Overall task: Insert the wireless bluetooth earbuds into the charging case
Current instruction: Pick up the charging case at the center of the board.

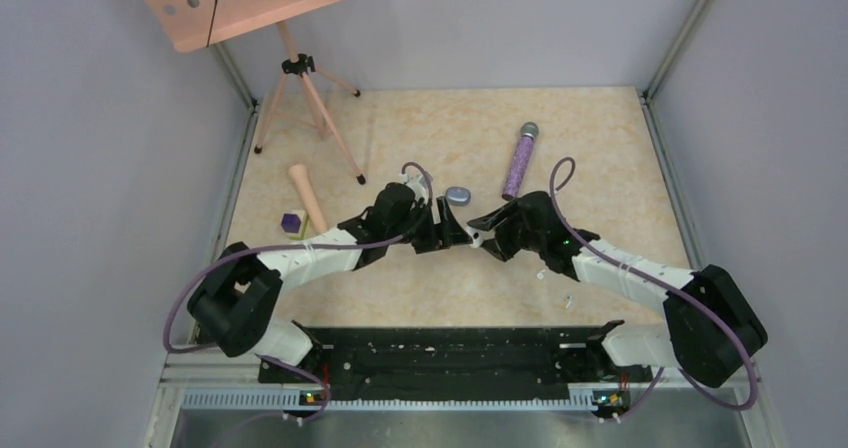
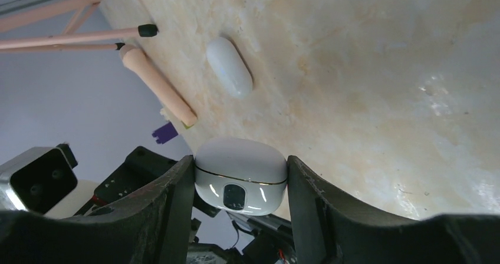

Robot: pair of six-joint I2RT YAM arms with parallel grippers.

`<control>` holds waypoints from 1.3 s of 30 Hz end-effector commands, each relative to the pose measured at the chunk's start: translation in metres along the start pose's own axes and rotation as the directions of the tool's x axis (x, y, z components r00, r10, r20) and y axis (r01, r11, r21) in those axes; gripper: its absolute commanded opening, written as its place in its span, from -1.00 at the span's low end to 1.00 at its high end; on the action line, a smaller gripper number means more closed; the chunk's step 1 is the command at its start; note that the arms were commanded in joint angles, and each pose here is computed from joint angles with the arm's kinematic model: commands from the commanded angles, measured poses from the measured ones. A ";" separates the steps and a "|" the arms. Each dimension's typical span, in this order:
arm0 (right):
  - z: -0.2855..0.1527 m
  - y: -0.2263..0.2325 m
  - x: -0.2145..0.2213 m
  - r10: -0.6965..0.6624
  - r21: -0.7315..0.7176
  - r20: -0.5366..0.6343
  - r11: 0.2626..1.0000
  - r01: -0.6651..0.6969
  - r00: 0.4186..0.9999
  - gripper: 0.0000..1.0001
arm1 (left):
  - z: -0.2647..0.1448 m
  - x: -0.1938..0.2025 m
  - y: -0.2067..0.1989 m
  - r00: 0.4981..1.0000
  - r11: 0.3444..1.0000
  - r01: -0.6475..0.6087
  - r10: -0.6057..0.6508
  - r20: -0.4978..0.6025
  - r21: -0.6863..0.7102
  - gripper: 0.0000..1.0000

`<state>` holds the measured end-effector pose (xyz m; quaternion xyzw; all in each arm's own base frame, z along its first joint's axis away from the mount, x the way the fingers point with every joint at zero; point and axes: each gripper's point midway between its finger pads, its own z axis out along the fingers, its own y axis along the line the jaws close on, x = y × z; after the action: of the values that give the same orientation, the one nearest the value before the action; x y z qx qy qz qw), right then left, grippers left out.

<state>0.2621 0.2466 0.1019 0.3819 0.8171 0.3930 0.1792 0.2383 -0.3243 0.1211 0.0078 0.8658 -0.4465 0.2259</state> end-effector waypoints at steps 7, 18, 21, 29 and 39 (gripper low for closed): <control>-0.003 0.052 0.017 -0.027 -0.128 -0.046 0.992 0.021 0.999 -0.16 | 0.016 -0.015 -0.018 1.000 1.000 -0.003 0.002 0.022 0.022 0.34; -0.002 0.052 0.028 -0.045 -0.131 -0.069 0.991 0.035 0.997 -0.17 | 0.026 -0.020 -0.021 1.000 1.000 0.007 -0.007 0.004 0.016 -0.40; -0.003 0.050 0.027 -0.060 -0.136 -0.061 0.989 0.051 0.996 -0.05 | 0.025 -0.020 -0.023 1.000 1.000 0.001 -0.001 0.000 0.017 -0.75; -0.031 0.053 -0.010 -0.307 -0.181 0.096 0.930 0.320 0.947 0.54 | 0.003 -0.005 -0.029 0.991 0.990 -0.079 0.091 -0.094 0.120 -1.00; -0.087 0.050 -0.015 -0.645 -0.354 0.155 0.671 0.652 0.748 0.41 | -0.032 0.003 -0.065 0.947 0.879 -0.139 0.253 -0.199 0.456 -1.00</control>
<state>0.2713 0.2004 0.1875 0.1680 0.8043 0.4323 0.3713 0.2278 -0.3333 0.1432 0.1035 0.8269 -0.5322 0.1492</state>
